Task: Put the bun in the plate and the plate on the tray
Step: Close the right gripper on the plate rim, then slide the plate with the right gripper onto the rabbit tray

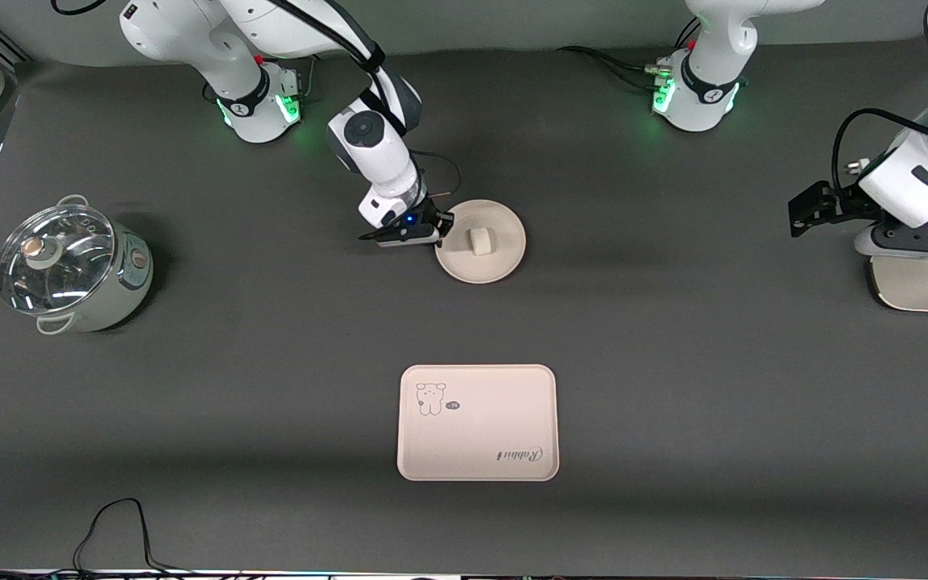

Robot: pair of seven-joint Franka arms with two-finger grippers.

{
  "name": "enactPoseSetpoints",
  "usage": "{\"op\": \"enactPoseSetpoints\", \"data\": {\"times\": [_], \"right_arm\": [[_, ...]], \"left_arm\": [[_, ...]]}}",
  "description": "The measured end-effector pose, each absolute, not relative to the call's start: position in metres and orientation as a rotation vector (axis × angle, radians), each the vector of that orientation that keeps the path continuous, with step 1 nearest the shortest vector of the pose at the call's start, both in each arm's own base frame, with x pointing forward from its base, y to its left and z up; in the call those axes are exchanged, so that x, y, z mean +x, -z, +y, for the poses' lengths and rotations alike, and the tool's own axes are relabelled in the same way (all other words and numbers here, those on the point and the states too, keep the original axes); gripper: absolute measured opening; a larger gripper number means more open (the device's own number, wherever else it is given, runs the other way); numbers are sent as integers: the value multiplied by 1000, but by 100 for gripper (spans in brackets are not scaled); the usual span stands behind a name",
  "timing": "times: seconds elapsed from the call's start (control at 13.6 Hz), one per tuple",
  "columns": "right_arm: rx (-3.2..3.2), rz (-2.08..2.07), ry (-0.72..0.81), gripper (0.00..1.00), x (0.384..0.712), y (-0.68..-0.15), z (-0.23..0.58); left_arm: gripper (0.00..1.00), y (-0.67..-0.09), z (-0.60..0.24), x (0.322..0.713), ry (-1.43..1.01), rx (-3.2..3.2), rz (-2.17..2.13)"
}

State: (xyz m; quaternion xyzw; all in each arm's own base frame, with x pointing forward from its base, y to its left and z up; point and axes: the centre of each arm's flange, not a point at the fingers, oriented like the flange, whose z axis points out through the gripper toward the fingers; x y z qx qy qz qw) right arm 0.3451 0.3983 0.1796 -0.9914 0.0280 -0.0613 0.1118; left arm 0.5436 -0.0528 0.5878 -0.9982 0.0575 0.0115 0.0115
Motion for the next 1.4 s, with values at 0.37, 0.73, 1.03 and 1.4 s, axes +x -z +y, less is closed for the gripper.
{"op": "enactPoseSetpoints", "data": {"times": [0.37, 0.73, 1.03, 1.4], "right_arm": [[-2892, 87, 202, 4, 350, -190, 400], [-2811, 135, 273, 4, 377, -269, 397], [-2761, 159, 303, 4, 387, -337, 387], [-2752, 246, 330, 4, 434, -331, 375]], "left_arm": [[100, -588, -53, 544, -37, -3121, 176], [100, -587, -53, 544, -38, -3126, 171], [100, -587, -53, 544, -38, -3126, 170], [100, -587, -54, 544, -42, -3146, 165]]}}
